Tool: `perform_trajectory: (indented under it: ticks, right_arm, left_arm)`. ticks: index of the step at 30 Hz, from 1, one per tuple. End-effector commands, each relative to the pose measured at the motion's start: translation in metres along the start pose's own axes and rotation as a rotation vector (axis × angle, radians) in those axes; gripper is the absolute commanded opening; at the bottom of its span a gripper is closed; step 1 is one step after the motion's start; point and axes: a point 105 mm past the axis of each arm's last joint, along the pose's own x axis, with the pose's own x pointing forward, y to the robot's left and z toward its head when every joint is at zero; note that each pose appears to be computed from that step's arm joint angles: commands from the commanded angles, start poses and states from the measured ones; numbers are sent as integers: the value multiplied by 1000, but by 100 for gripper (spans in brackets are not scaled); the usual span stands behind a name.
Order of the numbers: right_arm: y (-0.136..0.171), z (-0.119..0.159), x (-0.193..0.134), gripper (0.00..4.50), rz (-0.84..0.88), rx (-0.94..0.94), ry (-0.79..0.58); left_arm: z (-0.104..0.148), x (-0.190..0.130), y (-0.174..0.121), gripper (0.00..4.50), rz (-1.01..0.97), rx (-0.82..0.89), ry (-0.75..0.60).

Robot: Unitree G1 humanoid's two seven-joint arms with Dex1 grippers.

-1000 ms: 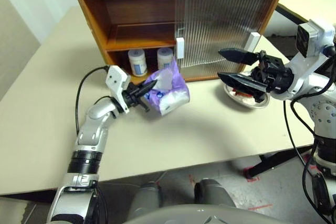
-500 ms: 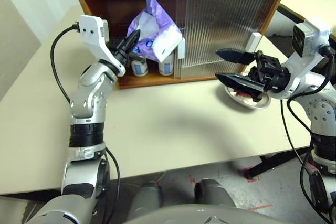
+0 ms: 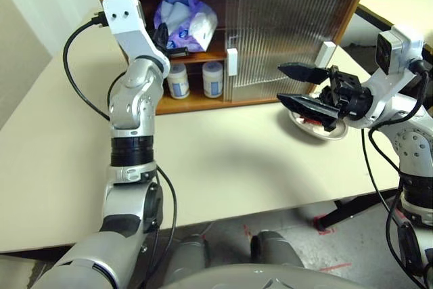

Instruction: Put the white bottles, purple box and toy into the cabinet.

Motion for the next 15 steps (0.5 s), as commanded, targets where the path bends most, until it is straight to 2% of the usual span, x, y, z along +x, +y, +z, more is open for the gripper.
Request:
perform_trajectory:
  ticks: [1, 15]
  right_arm:
    - [2, 4, -1, 450, -4, -25, -12]
    - [3, 3, -1, 450, -15, -23, -18]
  left_arm:
    - [-5, 5, 0, 1, 55, 34, 20]
    - [-21, 23, -27, 1, 184, -49, 79]
